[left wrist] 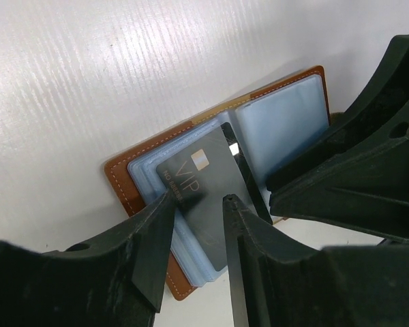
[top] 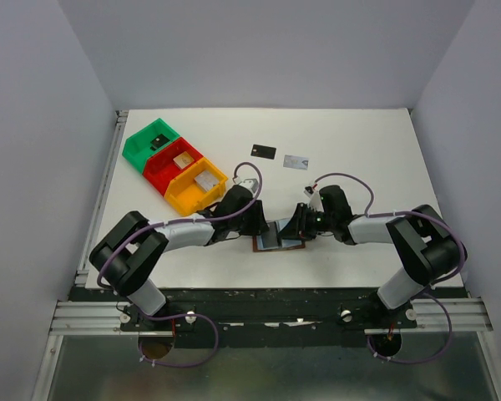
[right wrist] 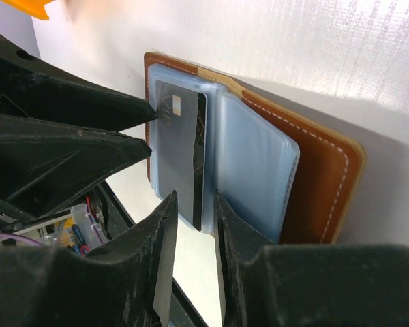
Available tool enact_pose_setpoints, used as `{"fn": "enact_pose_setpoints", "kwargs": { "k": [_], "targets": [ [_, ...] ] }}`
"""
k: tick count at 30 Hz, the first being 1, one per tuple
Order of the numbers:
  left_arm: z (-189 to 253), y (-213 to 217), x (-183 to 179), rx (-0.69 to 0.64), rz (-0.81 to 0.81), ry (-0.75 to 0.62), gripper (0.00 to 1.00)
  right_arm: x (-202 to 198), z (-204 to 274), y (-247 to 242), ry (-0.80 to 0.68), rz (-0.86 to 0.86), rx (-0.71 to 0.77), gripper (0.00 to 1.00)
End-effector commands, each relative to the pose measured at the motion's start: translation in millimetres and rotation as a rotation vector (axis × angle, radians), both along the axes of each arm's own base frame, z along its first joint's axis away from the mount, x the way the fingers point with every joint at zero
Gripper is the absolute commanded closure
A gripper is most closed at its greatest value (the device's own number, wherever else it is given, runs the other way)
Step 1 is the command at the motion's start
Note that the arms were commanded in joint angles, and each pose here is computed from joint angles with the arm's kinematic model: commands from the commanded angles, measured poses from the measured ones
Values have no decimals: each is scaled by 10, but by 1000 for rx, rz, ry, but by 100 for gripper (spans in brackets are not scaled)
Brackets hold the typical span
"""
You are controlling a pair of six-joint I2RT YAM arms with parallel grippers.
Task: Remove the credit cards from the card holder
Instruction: Remove the credit card from the card holder.
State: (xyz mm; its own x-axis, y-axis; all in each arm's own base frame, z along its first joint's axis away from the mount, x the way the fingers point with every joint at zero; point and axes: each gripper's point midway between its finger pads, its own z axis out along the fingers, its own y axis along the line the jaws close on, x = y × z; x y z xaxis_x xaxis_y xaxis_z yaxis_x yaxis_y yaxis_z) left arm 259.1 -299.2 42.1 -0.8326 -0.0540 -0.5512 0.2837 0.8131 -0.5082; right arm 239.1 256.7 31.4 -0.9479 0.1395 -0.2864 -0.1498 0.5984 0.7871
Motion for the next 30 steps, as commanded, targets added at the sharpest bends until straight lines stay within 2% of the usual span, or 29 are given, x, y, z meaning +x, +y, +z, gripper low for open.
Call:
{"fn": "enact_pose_setpoints", "kwargs": {
  "k": [1,8,13,16,19,27,30],
  "targets": [
    [11,96,-25,29,18,-19,49,-43,-38,5,3,20,9,64],
    [129,57,-25,10,-4,-58,47,-37,-3,-7,-9,22,0,62],
    [240,29,-17,-4,-14,-88,37,-34,18,-13,-15,22,-5,61],
    [253,61,-20,4,-5,-91,36,-25,57,-13,-26,20,-2,61],
    [216,98,-39,18,6,-80,41,-6,128,-2,-40,21,6,61],
    [-3,187,-64,93,26,-26,68,29,297,67,-58,42,44,61],
    [-56,195,-69,106,28,-12,74,30,322,96,-61,54,55,60]
  ]
}}
